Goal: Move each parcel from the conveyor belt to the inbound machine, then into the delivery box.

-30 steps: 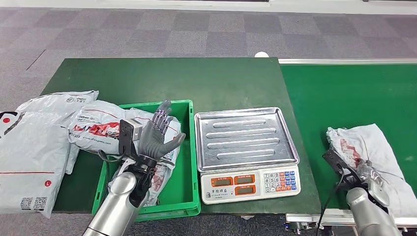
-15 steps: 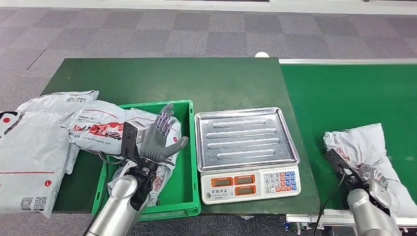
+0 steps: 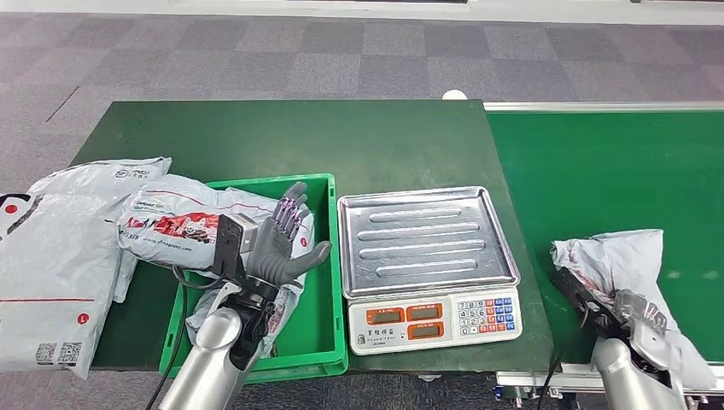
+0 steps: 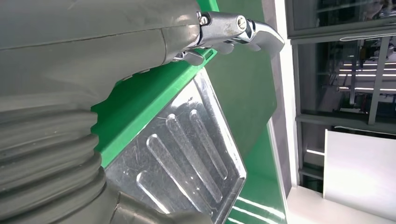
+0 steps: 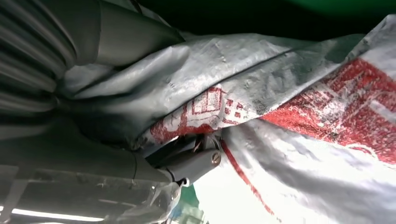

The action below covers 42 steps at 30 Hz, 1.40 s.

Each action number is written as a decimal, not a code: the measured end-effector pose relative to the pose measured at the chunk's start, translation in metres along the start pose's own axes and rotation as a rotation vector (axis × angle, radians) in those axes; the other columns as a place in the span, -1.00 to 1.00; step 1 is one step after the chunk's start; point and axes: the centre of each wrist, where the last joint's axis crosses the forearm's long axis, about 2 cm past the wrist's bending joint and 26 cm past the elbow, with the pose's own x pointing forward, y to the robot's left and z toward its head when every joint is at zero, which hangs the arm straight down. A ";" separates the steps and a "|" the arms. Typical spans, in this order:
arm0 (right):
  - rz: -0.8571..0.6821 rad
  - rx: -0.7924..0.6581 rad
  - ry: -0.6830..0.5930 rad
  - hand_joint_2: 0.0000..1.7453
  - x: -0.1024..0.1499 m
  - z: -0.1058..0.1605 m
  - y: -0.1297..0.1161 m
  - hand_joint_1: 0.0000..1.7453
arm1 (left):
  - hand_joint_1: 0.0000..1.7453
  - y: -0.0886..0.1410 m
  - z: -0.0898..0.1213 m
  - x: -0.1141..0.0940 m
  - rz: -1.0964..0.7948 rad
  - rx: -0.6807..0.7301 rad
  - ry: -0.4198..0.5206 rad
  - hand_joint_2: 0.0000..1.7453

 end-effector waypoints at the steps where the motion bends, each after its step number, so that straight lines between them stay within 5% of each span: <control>1: -0.008 -0.015 -0.015 1.00 0.001 0.001 -0.001 1.00 | -1.00 0.001 0.001 0.000 0.001 0.003 -0.001 1.00; 13: -0.231 -0.382 -0.342 1.00 0.044 0.035 -0.051 1.00 | -1.00 0.003 0.009 0.000 0.013 0.019 -0.035 1.00; 42: -0.280 -0.571 -0.468 1.00 0.066 0.052 -0.071 1.00 | -1.00 0.004 0.007 0.001 0.011 0.018 -0.048 1.00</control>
